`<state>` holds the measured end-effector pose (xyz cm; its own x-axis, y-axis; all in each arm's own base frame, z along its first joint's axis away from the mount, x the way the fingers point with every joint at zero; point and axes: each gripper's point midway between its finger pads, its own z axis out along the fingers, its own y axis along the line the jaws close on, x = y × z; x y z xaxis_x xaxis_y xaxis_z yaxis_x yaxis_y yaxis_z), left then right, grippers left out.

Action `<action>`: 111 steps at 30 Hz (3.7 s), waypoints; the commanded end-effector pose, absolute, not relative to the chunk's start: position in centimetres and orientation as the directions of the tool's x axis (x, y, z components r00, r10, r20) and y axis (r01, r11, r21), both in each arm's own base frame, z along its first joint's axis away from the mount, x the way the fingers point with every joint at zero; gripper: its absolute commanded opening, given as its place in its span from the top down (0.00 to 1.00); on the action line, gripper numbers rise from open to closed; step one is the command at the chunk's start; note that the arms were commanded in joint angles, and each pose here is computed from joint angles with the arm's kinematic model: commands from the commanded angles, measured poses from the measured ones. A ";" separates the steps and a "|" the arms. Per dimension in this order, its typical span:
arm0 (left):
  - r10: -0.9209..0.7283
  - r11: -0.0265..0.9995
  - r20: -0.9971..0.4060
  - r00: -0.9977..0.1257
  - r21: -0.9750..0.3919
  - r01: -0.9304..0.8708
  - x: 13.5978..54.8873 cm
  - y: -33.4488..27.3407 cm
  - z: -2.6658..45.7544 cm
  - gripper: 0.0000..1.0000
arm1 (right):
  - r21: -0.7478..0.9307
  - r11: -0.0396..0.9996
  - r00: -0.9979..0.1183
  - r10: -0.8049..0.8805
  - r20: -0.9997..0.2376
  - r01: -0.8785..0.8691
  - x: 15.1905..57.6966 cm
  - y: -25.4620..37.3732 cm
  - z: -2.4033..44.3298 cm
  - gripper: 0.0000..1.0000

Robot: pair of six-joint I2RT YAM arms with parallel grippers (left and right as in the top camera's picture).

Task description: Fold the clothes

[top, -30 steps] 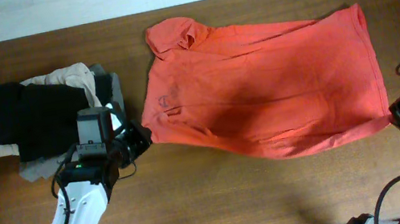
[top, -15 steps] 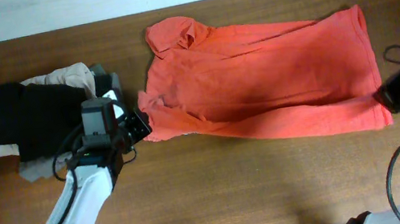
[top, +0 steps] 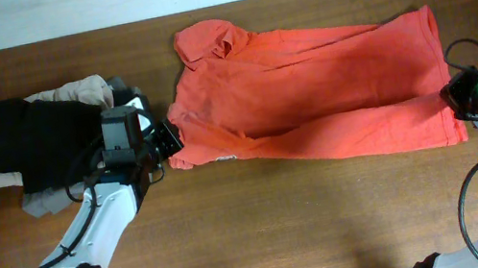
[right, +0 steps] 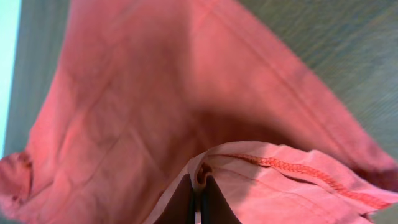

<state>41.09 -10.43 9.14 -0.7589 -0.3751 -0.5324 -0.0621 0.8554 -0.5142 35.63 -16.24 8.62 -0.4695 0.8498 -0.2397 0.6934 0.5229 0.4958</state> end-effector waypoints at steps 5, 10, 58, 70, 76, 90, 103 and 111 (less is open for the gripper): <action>-0.358 0.862 -0.556 -0.751 -0.506 -0.036 41.7 -10.6 9.8 0.99 | 0.445 0.509 -0.397 0.859 -0.325 0.737 36.2 -18.8 9.3 0.96; -0.356 0.864 -0.563 -0.746 -0.502 -0.033 41.9 -10.7 9.9 0.99 | 0.434 0.507 -0.393 0.859 -0.328 0.745 36.4 -19.1 8.7 0.96; -0.249 0.916 -0.649 -0.719 -0.399 0.043 43.6 -12.4 9.6 0.57 | 0.559 0.359 -0.325 0.931 -0.163 0.748 38.5 -16.0 7.8 0.89; 0.033 0.953 -0.686 -0.727 -0.198 0.231 44.8 -12.6 15.0 0.39 | 0.621 0.581 -0.462 0.808 -0.364 0.526 41.7 -16.7 12.2 0.39; 0.236 0.920 -0.627 -0.742 -0.101 0.378 42.9 -13.6 16.7 0.40 | 0.590 0.648 -0.628 0.725 -0.284 0.481 39.8 -14.1 14.3 0.59; 0.475 0.827 -0.452 -0.755 -0.063 0.558 38.6 -16.7 11.7 0.93 | 0.244 0.924 -0.935 0.332 -0.126 0.295 34.7 -2.8 8.1 0.96; 0.468 0.829 -0.473 -0.746 -0.058 0.557 39.2 -16.9 12.7 0.93 | 0.206 0.964 -0.980 0.185 -0.067 0.168 33.7 2.2 0.6 0.96; 0.447 0.833 -0.532 -0.719 -0.046 0.551 40.6 -17.4 15.3 0.93 | 0.218 0.962 -0.975 0.193 -0.113 0.165 36.0 2.5 -1.9 0.96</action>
<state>39.87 -17.01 13.66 -0.7443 0.4488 -0.4945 0.5426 0.8381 -0.0560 35.23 2.35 -0.08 -0.9756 0.1947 -0.1018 0.1673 0.9587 0.2301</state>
